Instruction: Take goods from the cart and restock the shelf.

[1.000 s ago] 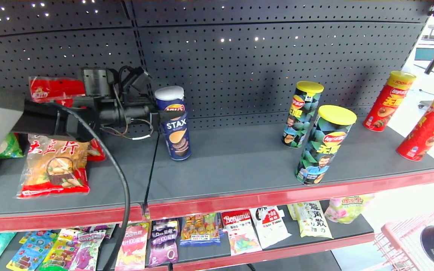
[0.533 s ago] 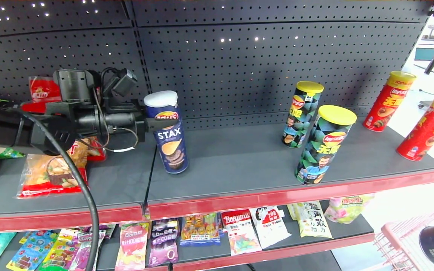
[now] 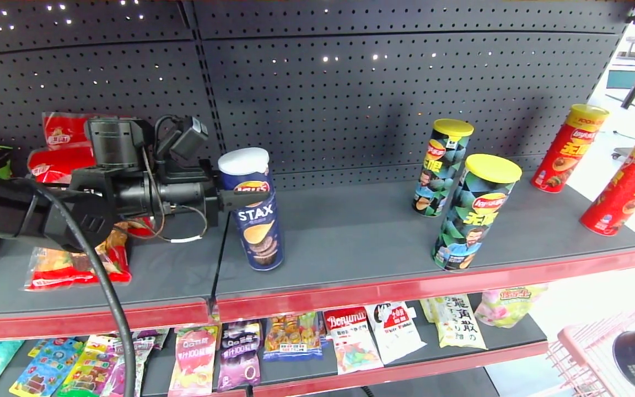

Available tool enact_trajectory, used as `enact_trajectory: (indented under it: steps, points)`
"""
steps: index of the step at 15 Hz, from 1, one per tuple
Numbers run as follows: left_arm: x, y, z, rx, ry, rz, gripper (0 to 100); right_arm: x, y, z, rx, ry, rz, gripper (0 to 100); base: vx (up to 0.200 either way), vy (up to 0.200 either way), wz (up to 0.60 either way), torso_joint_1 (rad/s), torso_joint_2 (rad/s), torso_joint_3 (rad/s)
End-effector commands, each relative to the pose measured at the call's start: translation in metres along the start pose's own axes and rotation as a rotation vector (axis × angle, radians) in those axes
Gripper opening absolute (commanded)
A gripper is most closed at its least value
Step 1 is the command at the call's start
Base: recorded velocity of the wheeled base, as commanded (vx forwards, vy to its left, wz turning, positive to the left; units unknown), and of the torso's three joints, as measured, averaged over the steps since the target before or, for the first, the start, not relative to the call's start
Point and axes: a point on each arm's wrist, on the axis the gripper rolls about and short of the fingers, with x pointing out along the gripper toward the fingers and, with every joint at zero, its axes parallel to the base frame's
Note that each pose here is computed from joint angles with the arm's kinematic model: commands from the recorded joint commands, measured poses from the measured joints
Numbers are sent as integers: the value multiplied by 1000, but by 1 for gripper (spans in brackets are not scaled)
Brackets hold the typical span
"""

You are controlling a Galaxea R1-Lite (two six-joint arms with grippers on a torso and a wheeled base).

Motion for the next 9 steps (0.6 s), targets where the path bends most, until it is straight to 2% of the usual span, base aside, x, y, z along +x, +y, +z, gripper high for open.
enact_trajectory:
  steps: [1,5,9]
  points:
    - [0,-4,-4,-5,4,-7,0,1,0,0,-2,2,1,0,0,0,0,0,0,0]
    - [4,-5,-15,6,-5,-12,0,2,0,4,0,2,1,0,0,0,0,0,0,0]
    - [7,-15,-18,-6,-2,-49,0,2,0,5,-2,2,1,0,0,0,0,0,0,0]
